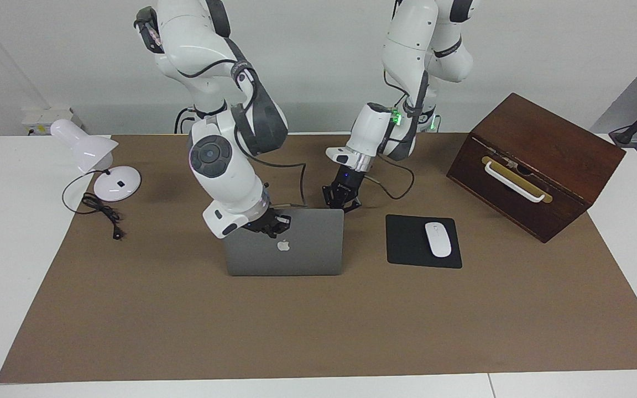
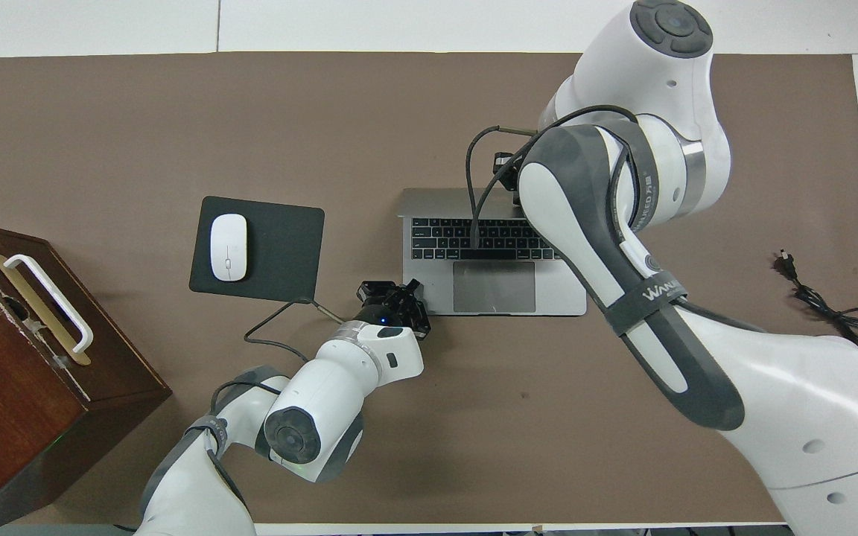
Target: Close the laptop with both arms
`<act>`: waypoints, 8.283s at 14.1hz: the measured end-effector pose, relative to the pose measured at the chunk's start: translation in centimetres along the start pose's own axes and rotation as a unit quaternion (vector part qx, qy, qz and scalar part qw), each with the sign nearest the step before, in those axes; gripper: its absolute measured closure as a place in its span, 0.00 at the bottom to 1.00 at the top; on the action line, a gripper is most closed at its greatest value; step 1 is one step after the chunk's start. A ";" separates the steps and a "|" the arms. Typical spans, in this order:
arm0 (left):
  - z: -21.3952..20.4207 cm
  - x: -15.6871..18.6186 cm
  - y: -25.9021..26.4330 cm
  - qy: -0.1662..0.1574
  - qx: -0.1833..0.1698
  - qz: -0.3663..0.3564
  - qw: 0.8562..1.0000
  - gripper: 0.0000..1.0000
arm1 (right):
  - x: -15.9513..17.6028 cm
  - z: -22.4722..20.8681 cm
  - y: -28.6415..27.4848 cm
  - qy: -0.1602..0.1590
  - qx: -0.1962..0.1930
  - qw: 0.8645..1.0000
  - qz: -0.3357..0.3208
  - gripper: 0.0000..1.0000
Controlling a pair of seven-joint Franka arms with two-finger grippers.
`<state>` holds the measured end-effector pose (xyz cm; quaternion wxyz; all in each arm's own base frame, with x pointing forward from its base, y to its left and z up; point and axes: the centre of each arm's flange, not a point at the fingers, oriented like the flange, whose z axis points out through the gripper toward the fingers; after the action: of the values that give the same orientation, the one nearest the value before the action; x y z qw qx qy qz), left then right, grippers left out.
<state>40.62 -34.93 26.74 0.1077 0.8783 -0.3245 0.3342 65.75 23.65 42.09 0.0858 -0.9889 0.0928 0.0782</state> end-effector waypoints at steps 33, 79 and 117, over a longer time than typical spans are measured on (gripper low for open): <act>0.0 0.0 0.0 0.001 0.000 0.001 1.000 0.99 | -3.5 8.5 2.3 -0.004 -0.008 1.000 0.010 0.99; -16.9 9.0 -11.3 -0.226 -0.023 -0.162 0.960 0.99 | -6.3 -21.2 24.8 0.097 -0.102 0.987 -0.072 0.00; -32.7 15.3 -36.9 -0.295 0.099 -0.291 0.905 0.00 | -6.6 -20.5 25.0 0.103 -0.101 0.987 -0.073 0.00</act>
<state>56.08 -1.00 62.49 0.0119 0.9983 -0.0366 0.0446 57.24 -3.20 59.24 -0.0193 -0.9994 0.0208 -0.0212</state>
